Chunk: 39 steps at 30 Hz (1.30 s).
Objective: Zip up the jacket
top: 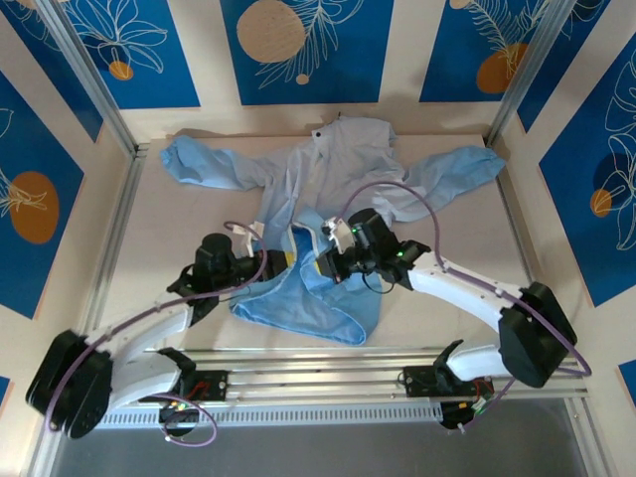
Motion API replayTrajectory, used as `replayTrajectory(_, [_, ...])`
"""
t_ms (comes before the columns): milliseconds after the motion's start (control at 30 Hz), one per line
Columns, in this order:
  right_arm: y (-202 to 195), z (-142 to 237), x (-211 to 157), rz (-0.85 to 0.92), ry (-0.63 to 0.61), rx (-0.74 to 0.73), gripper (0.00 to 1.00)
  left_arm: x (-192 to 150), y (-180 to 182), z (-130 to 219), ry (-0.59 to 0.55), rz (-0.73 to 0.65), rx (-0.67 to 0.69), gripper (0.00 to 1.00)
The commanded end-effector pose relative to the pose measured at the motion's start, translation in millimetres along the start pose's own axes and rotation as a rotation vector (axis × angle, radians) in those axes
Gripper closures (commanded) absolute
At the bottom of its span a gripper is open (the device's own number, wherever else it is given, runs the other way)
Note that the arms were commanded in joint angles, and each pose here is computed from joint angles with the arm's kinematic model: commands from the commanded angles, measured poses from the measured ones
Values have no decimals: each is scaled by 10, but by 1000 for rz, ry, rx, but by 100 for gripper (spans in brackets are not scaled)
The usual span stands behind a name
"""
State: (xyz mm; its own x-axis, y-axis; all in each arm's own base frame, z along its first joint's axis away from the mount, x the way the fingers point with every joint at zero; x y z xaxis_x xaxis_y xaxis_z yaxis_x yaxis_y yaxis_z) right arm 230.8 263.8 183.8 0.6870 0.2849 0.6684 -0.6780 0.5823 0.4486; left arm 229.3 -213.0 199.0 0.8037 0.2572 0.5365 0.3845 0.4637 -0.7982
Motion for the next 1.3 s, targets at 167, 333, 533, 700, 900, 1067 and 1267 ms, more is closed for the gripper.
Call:
replayTrajectory(167, [336, 277, 301, 3, -93, 329, 100, 246, -311, 183, -106, -119, -49, 100])
replayTrajectory(333, [402, 357, 340, 27, -95, 407, 100, 322, -440, 196, -143, -138, -116, 100])
replayTrajectory(533, [281, 260, 244, -25, -34, 342, 100, 308, -407, 162, -116, -151, -93, 100])
replayTrajectory(700, [-84, -13, -181, -220, 145, 100, 94, 131, -134, 39, -41, -79, -18, 100])
replayTrajectory(900, [-239, -189, -564, -337, 248, -11, 65, -125, 148, -131, 23, 3, 12, 100])
replayTrajectory(1067, [-254, -96, -521, -316, 215, -63, 51, -169, 230, -170, 35, 2, 36, 100])
replayTrajectory(1267, [-200, -1, -553, -221, 226, -140, 44, -178, 253, -164, 36, -10, 50, 100])
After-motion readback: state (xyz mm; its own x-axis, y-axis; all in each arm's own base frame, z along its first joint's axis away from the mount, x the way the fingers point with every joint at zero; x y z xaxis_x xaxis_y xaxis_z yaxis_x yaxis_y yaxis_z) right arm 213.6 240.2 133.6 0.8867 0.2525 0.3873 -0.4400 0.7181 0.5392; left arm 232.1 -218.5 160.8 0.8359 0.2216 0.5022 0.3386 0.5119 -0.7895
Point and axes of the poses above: each hand's point on the last joint's axis, 136 mm out from that joint toward the fingers, its own z axis back along the fingers, its own y axis along the line the jaws close on, x = y × z, the point moved 4 cm from there along z, back along the fingers, and after that the axes turned 1 degree about z, right-handed, at the moved point
